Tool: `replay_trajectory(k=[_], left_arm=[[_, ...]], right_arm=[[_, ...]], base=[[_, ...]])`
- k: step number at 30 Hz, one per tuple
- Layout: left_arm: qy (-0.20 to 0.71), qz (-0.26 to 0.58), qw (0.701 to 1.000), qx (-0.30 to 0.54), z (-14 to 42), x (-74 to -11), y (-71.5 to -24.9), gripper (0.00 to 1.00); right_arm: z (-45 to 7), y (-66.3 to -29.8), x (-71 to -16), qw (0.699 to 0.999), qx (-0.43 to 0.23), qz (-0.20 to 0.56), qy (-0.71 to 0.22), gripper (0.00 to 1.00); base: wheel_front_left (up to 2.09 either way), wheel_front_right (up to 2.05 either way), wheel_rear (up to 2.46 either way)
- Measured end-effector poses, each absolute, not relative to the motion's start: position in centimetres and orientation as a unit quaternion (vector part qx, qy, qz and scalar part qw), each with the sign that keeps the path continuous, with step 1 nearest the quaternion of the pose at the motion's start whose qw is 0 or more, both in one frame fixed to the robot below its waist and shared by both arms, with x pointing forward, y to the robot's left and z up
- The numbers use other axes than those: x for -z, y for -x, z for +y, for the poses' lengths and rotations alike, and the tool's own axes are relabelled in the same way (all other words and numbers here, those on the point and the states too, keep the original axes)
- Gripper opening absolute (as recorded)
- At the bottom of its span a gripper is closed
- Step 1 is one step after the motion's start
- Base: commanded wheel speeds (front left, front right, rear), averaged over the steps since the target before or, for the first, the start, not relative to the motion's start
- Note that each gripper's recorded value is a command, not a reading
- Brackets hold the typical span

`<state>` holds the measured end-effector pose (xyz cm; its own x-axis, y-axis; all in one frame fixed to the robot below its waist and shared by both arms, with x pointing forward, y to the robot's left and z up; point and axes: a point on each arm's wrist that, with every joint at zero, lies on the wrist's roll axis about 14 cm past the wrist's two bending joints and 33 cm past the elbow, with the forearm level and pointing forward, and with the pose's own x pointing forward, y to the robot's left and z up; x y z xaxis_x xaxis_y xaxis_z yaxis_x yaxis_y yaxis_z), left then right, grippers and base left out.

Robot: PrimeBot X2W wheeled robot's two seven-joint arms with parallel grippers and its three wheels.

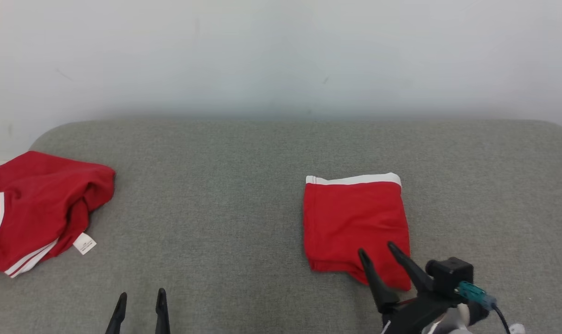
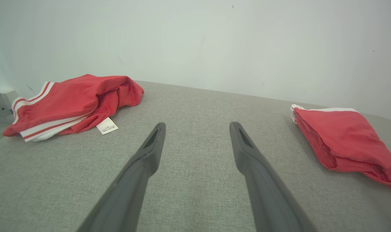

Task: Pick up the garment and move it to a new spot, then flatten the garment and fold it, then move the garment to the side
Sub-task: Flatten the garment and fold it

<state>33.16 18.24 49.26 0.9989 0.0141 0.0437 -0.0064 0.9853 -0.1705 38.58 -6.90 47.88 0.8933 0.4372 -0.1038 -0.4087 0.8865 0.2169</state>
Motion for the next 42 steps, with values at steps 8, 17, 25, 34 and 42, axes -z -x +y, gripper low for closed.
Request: replay_trajectory(k=[8, 17, 25, 34, 42], left_arm=[[0.084, -0.031, 0.996, 0.011, 17.6, -49.9, -34.0, 1.00], [0.082, -0.035, 0.996, 0.021, 17.4, -50.2, -34.9, 1.00], [0.068, -0.022, 0.997, 0.024, 17.6, -49.3, -34.4, 1.00], [0.068, -0.010, 0.998, 0.009, 19.0, -48.4, -33.2, 1.00], [0.067, -0.005, 0.998, 0.004, 19.4, -48.1, -32.9, 1.00]], right_arm=[[-12.9, -37.2, -49.4, 0.986, -0.133, 0.020, -0.099, 1.00], [-17.8, -35.1, -49.8, 0.994, -0.071, 0.000, -0.079, 1.00], [-20.5, -33.9, -49.4, 0.995, -0.032, 0.004, -0.093, 1.00], [-20.2, -33.6, -49.0, 0.995, -0.038, 0.013, -0.095, 1.00], [-19.3, -33.7, -48.3, 0.993, -0.048, 0.029, -0.101, 1.00]], base=[[0.00, 0.00, 0.00], [0.00, 0.00, 0.00], [0.00, 0.00, 0.00], [0.00, 0.00, 0.00], [0.00, 0.00, 0.00]])
